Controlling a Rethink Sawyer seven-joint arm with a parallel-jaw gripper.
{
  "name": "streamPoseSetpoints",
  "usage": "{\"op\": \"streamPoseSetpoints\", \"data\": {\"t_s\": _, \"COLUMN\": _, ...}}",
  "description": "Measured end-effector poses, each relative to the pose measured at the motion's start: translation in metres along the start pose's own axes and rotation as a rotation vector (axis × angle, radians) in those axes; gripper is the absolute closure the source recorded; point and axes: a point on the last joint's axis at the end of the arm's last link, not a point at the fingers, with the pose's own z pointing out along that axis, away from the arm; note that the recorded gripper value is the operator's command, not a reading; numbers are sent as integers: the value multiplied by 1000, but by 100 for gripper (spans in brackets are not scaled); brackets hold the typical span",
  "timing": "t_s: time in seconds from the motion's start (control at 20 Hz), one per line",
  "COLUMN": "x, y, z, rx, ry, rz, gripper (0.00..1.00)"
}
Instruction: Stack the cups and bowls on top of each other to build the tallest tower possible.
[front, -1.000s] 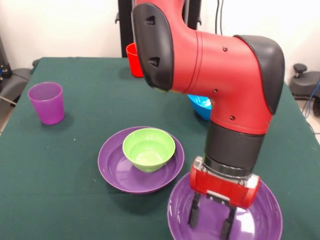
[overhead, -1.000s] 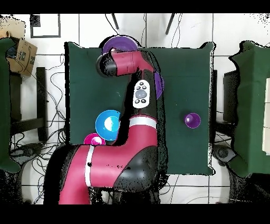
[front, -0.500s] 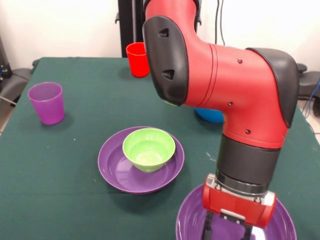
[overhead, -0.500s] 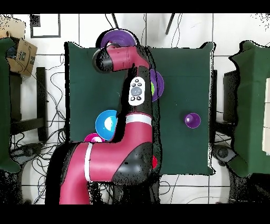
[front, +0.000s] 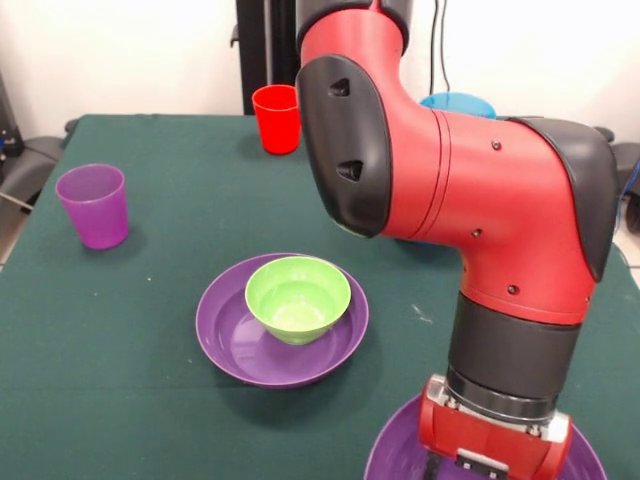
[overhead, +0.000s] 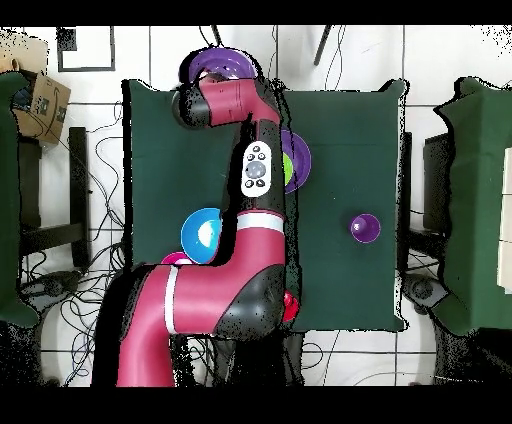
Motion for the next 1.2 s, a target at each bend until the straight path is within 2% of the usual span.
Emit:
{"op": "streamPoseSetpoints", "data": {"t_s": 0.3, "x": -3, "y": 5, "z": 1, "rx": -1, "ry": 20, "rz": 23, "gripper": 0}}
{"op": "streamPoseSetpoints", "data": {"t_s": 0.75, "x": -4, "y": 7, "z": -5, "rx": 0, "ry": 78, "rz": 72, "gripper": 0}}
{"op": "streamPoseSetpoints", "data": {"t_s": 0.95, "x": -7, "y": 5, "z": -9, "rx": 19, "ry": 149, "rz": 108, "gripper": 0}}
{"op": "streamPoseSetpoints", "data": {"t_s": 1.1, "x": -4, "y": 4, "z": -16, "rx": 44, "ry": 247, "rz": 140, "gripper": 0}}
{"op": "streamPoseSetpoints", "data": {"t_s": 1.15, "x": 4, "y": 1, "z": -25, "rx": 79, "ry": 379, "rz": 171, "gripper": 0}}
{"op": "streamPoseSetpoints", "data": {"t_s": 1.2, "x": 8, "y": -1, "z": -30, "rx": 96, "ry": 443, "rz": 182, "gripper": 0}}
